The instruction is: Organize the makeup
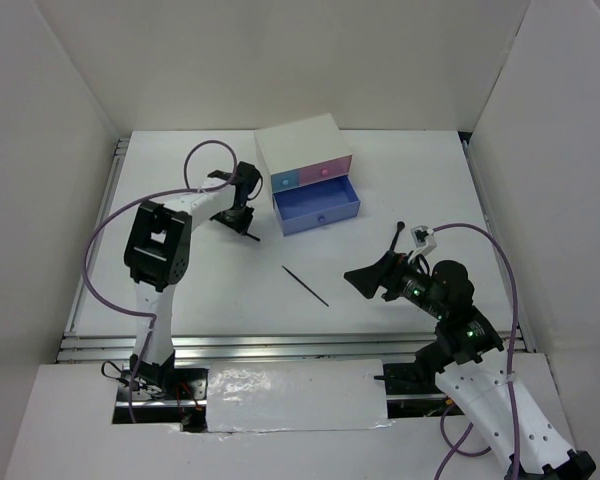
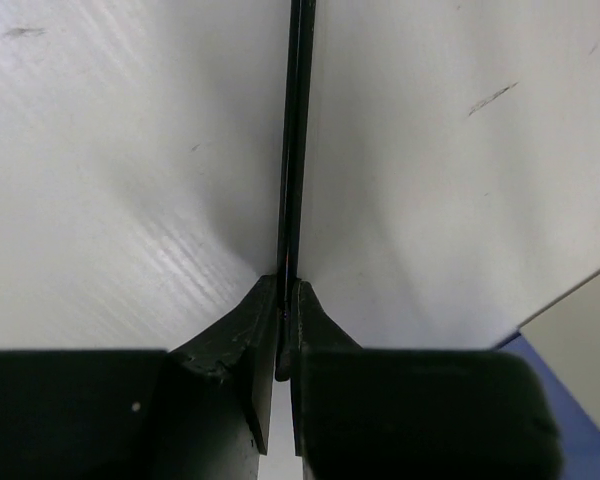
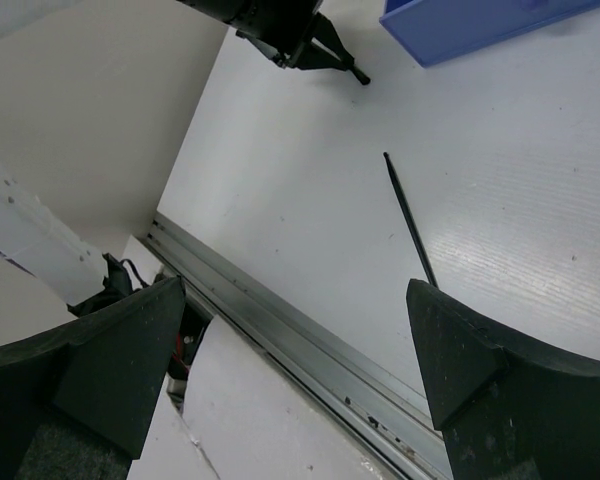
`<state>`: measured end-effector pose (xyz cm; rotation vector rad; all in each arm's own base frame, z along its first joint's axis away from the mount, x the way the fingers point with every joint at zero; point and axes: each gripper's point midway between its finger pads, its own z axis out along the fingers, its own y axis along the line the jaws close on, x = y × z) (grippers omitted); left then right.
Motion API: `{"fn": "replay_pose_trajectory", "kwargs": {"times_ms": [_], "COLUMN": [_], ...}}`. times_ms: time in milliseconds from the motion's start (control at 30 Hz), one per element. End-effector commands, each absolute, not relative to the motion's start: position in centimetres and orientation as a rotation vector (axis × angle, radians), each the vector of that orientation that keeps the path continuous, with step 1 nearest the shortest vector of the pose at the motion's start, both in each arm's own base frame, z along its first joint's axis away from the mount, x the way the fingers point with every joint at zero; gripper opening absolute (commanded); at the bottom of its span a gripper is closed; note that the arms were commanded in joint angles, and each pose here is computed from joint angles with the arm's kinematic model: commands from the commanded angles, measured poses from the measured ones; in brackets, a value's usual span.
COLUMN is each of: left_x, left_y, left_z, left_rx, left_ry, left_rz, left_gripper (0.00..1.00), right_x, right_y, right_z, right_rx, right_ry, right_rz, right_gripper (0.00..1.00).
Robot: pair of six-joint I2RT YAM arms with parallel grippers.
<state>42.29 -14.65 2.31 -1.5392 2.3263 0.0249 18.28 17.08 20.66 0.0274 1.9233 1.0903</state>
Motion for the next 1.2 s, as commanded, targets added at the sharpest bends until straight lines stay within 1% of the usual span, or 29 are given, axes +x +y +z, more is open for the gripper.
{"fn": "replay_pose_trajectory", "kwargs": {"times_ms": [0, 200, 300, 400, 433, 533, 633, 700, 733, 767, 800, 833, 933, 967, 1067, 1167], "left_x": [41.3, 40.9, 40.4, 41.4, 42.2, 42.7, 43.6, 44.2, 44.2, 44.3, 44.7, 44.5, 45.1, 45.2, 46.2, 47.1], "left_y": [-14.1, -13.5, -13.3, -14.5, -15.1, -16.8, -19.1, -20.7, -21.5, -22.1, -22.8, -24.0, -25.9, -27.6, -29.6, -30.3], "left_z": [4.8, 10.0, 12.1, 13.6, 15.1, 17.4, 20.6, 23.5, 24.4, 25.1, 27.0, 27.4, 28.7, 28.8, 27.6, 25.3], "left_rx": [-1.398, -1.249, -1.181, -1.023, -0.921, -0.68, -0.428, -0.317, -0.18, -0.116, -0.005, 0.085, 0.296, 0.384, 0.586, 0.677], "left_ry": [2.315, 2.226, 2.191, 2.182, 2.157, 2.149, 2.092, 1.999, 1.983, 1.959, 1.896, 1.882, 1.815, 1.803, 1.8, 1.811], "left_rz": [0.08, 0.083, 0.047, -0.029, -0.064, -0.067, -0.105, -0.186, -0.208, -0.233, -0.243, -0.293, -0.303, -0.352, -0.335, -0.269], "left_gripper": [0.0, 0.0, 0.0, 0.0, 0.0, 0.0, 0.0, 0.0, 0.0, 0.0, 0.0, 0.0, 0.0, 0.0, 0.0, 0.0], "right_x": [18.1, 18.4, 18.5, 18.5, 18.6, 18.6, 18.6, 18.5, 18.4, 18.4, 18.3, 18.2, 17.9, 17.8, 17.4, 17.1], "right_y": [17.3, 17.2, 17.0, 16.8, 16.7, 16.5, 16.1, 16.0, 15.8, 15.8, 15.6, 15.5, 15.3, 15.2, 15.1, 14.9], "right_z": [21.3, 21.4, 21.6, 21.6, 21.7, 21.9, 22.3, 22.8, 22.7, 23.0, 23.2, 23.4, 24.2, 24.6, 25.3, 25.9], "right_rx": [0.001, 0.003, 0.006, 0.01, 0.008, 0.009, 0.009, 0.002, 0.001, -0.001, -0.004, -0.003, -0.006, -0.009, -0.022, -0.029], "right_ry": [1.898, 1.907, 1.902, 1.908, 1.907, 1.903, 1.902, 1.891, 1.896, 1.892, 1.889, 1.886, 1.871, 1.86, 1.848, 1.835], "right_rz": [1.107, 1.081, 1.067, 1.052, 1.044, 1.024, 1.0, 0.994, 0.982, 0.977, 0.969, 0.966, 0.963, 0.964, 0.965, 0.959], "right_gripper": [1.0, 1.0, 1.0, 1.0, 1.0, 1.0, 1.0, 1.0, 1.0, 1.0, 1.0, 1.0, 1.0, 1.0, 1.0, 1.0]}}
